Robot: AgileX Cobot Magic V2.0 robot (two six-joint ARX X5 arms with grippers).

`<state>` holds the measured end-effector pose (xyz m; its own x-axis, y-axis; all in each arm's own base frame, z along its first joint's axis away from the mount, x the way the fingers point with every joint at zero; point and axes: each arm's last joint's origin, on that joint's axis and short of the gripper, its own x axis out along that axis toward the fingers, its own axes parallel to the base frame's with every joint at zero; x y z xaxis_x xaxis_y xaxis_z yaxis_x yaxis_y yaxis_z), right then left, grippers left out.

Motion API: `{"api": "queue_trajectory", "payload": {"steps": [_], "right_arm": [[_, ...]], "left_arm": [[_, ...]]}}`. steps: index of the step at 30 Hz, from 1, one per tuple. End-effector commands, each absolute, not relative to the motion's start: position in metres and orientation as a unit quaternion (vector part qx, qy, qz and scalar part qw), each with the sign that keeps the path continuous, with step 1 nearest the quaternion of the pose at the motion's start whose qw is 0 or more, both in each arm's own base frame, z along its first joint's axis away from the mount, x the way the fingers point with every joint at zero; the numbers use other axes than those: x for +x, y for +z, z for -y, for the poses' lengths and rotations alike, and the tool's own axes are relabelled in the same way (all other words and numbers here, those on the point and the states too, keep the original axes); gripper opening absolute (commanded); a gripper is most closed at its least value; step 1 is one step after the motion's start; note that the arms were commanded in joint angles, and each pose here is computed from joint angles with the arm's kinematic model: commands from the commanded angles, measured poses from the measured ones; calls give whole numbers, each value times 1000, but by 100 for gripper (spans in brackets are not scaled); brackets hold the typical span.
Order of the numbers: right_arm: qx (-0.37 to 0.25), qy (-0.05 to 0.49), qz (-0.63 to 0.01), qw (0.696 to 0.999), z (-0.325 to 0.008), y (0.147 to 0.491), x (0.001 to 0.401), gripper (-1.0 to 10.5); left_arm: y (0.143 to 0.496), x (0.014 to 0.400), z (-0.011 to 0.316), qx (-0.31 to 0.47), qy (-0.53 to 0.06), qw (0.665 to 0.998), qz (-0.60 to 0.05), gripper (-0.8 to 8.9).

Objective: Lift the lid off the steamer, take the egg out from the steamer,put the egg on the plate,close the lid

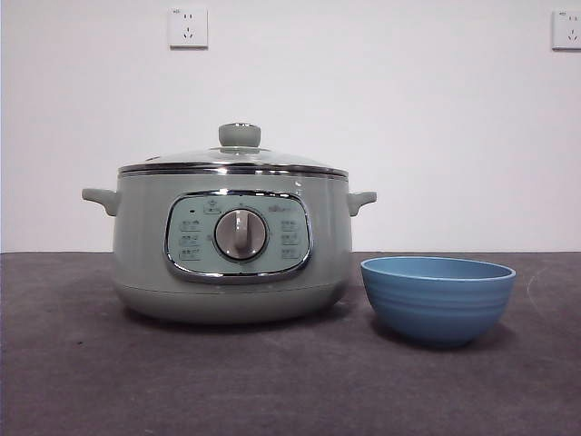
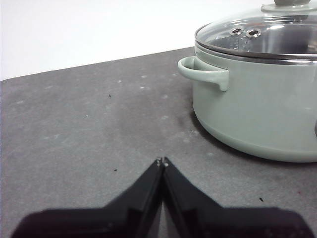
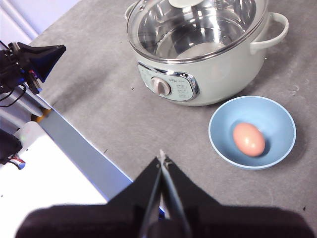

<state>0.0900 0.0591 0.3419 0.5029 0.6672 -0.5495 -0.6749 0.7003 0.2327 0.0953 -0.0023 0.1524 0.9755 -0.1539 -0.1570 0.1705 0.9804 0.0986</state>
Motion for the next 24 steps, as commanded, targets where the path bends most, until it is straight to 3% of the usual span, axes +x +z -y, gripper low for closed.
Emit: {"api": "queue_trajectory", "payload": {"steps": [1, 5, 10, 17, 24], "right_arm": [[-27, 388, -295, 873, -57, 343, 89, 1], [-56, 348, -222, 909, -41, 351, 75, 1], [-37, 278, -135, 950, -21, 348, 49, 1], [-40, 210, -28, 976, -14, 286, 53, 1], [4, 143, -13, 990, -11, 218, 78, 1]], "left_arm": [[148, 96, 2, 52, -80, 992, -78, -3], [148, 96, 2, 52, -80, 992, -78, -3], [148, 96, 2, 52, -80, 992, -78, -3], [148, 96, 2, 52, -80, 992, -78, -3], [148, 96, 2, 52, -80, 992, -78, -3]]}}
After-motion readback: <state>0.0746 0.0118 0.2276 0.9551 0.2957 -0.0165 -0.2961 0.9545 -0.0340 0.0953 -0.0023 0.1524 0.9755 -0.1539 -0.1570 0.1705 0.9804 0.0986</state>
